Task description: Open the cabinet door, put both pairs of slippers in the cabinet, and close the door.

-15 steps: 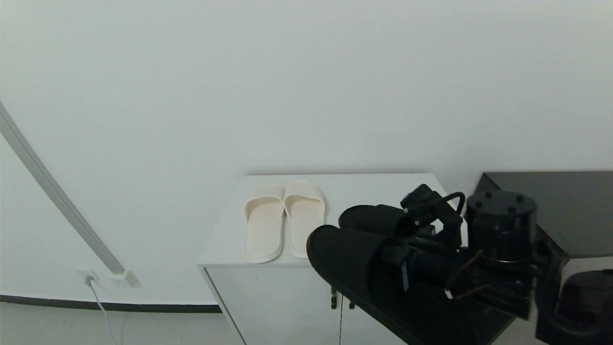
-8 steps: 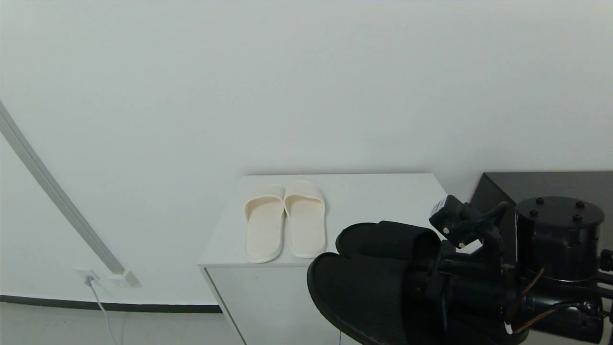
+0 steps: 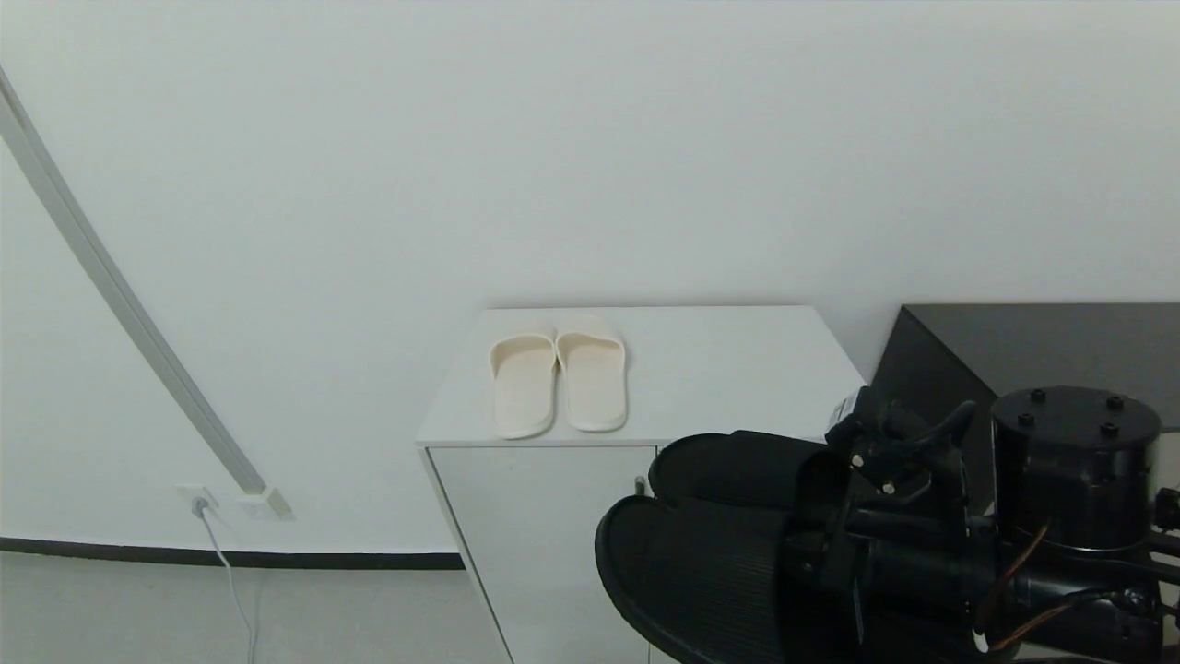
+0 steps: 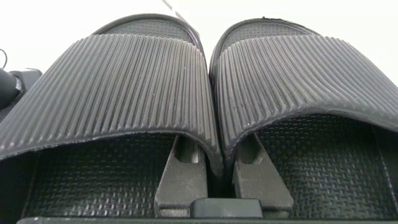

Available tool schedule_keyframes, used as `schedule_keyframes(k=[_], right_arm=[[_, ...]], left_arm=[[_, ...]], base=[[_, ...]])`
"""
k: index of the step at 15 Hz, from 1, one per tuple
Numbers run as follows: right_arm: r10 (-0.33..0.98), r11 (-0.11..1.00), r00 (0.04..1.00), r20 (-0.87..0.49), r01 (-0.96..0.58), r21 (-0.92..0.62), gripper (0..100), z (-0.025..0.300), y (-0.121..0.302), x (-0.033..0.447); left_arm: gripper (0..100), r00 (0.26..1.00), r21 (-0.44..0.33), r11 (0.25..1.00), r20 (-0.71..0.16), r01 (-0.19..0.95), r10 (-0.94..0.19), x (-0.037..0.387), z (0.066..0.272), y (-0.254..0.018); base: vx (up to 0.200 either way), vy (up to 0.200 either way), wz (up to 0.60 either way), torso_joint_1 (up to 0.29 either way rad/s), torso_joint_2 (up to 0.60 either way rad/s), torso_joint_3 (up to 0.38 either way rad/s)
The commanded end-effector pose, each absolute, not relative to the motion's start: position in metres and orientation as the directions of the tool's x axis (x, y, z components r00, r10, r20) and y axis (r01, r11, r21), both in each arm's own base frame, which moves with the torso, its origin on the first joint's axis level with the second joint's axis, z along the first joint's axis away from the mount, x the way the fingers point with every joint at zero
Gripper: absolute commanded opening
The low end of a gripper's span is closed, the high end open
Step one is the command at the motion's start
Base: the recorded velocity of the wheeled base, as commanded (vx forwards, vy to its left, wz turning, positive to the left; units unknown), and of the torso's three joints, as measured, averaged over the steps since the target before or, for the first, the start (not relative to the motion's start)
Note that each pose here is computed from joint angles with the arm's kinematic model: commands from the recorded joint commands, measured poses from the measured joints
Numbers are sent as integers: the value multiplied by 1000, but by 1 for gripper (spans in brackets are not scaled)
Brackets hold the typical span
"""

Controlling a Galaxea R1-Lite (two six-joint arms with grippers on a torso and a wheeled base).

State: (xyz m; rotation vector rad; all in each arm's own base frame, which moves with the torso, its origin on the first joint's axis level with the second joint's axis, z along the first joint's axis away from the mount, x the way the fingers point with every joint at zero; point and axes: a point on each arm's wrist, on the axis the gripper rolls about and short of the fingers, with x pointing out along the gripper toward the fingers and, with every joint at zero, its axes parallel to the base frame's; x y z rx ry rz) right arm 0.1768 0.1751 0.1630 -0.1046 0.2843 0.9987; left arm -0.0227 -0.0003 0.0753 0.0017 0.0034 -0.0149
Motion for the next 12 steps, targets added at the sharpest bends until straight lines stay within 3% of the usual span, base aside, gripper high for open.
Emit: schedule_keyframes(k=[1,9,12], right_arm=[[813,539,506,-289,-841,44,0,161,176,177],[810,536,503,-302,-843,34,0,158,175,176],[810,536,503,-300,-844,33,0,157,174,175]], left_arm=[[0,1000,0,1000,-3,15,-15,-23,75,0],[0,1000,-3,1000,-3,8,-8,-23,75,0],[0,1000,-5,1000,-3,12,-12,-23,75,0]], base=[[0,0,0,0,0,0],[0,0,0,0,0,0],[0,0,0,-128,295,167]])
